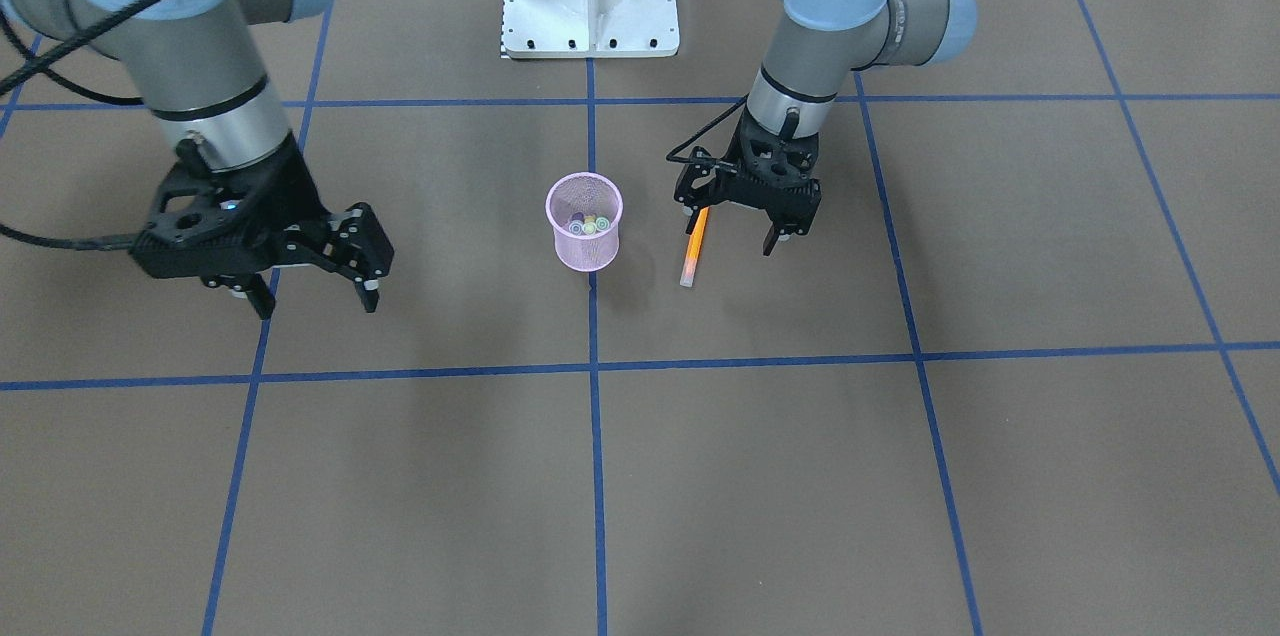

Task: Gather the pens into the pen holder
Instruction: 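Grasp the orange marker with the left gripper and lift it upright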

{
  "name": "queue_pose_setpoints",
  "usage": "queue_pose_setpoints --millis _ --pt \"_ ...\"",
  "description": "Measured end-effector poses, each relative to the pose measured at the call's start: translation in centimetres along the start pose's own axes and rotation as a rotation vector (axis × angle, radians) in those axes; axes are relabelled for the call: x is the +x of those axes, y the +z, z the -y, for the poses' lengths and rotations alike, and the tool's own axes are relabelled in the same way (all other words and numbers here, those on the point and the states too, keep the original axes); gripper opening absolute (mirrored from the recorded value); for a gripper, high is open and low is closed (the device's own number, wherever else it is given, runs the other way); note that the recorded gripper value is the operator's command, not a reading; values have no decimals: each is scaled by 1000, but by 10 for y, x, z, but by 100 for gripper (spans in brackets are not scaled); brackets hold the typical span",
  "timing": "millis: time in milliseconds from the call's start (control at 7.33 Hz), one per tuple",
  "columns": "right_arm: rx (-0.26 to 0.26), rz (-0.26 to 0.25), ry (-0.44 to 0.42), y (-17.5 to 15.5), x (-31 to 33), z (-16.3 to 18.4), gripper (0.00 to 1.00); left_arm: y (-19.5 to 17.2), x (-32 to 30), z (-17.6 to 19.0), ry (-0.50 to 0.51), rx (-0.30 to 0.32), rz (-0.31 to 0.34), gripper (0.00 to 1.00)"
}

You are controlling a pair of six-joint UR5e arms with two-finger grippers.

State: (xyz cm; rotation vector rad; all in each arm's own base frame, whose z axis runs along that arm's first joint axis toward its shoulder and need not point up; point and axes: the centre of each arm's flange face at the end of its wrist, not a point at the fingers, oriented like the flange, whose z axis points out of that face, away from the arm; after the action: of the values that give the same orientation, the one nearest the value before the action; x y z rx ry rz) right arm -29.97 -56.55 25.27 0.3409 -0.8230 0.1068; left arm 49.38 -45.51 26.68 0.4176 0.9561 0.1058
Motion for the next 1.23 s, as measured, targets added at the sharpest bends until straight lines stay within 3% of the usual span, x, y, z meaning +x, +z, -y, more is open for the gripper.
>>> queue_pose_setpoints --millis 273,682,955,1091,1227 --pt "-26 6 -47 -10 44 14 100 28 11 -18 21 6 -2 67" --pt "-47 10 -84 -17 81 21 100 46 25 -37 43 -4 7 63" --pt "-49 8 -86 -16 85 21 100 55 24 -40 45 -12 20 54" --pt "-49 7 -85 -16 86 20 100 57 24 -40 45 -13 23 34" --pt "-49 6 -85 -16 86 21 100 58 24 -41 45 -14 25 3"
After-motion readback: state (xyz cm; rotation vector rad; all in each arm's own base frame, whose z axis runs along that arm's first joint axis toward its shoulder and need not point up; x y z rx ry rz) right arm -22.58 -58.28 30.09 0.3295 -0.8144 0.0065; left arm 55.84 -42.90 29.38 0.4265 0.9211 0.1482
